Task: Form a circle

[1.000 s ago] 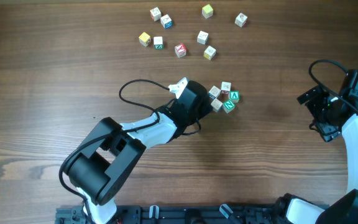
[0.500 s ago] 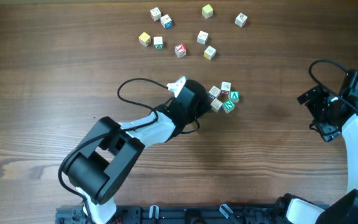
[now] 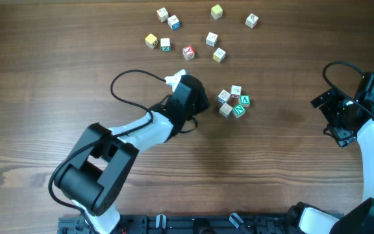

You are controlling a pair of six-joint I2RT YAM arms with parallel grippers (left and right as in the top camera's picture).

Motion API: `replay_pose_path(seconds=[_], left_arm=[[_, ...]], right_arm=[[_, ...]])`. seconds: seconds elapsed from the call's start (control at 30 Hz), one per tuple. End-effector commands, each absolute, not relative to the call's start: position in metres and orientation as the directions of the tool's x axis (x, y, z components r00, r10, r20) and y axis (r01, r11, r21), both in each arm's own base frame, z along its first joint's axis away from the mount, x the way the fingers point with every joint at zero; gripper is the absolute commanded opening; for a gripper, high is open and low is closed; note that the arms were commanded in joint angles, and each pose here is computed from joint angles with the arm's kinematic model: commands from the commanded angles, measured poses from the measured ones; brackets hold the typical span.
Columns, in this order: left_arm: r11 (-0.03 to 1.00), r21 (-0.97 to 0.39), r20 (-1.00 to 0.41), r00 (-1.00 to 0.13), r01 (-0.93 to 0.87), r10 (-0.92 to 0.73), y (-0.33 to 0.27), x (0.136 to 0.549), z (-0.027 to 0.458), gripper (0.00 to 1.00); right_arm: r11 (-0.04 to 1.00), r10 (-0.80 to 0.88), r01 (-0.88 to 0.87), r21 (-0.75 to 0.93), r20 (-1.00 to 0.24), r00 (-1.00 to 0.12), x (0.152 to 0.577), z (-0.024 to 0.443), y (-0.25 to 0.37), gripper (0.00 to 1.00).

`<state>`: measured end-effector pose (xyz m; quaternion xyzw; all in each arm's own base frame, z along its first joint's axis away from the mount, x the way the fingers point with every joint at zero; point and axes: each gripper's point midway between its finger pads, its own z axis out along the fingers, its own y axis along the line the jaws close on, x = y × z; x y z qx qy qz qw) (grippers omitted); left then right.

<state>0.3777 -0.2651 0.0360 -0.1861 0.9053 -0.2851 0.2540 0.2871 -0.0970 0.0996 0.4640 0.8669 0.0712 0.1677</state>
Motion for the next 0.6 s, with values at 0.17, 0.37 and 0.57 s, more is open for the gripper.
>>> replay_pose_path(seconds=[0.17,0.37,0.57], left_arm=[[0.864,-0.495,-0.587,-0.7,-0.086,-0.406,-0.206,0.409,0.093,0.05],[0.888,-0.438,-0.647,-0.636,-0.14,-0.42,-0.157,0.419,0.119,0.05],[0.912,-0.396,-0.735,-0.558,-0.107,-0.384,-0.125,0.423,0.162,0.06]], right_arm=[[0.607,0.792,0.736,0.301,-0.303,-0.53,0.305,0.111,-0.105,1.0],[0.77,0.632,0.49,0.409,-0.382,-0.674,0.332,0.129,-0.081,1.0],[0.817,0.564,0.345,0.462,-0.517,-0.644,0.341,0.174,-0.07,1.0]])
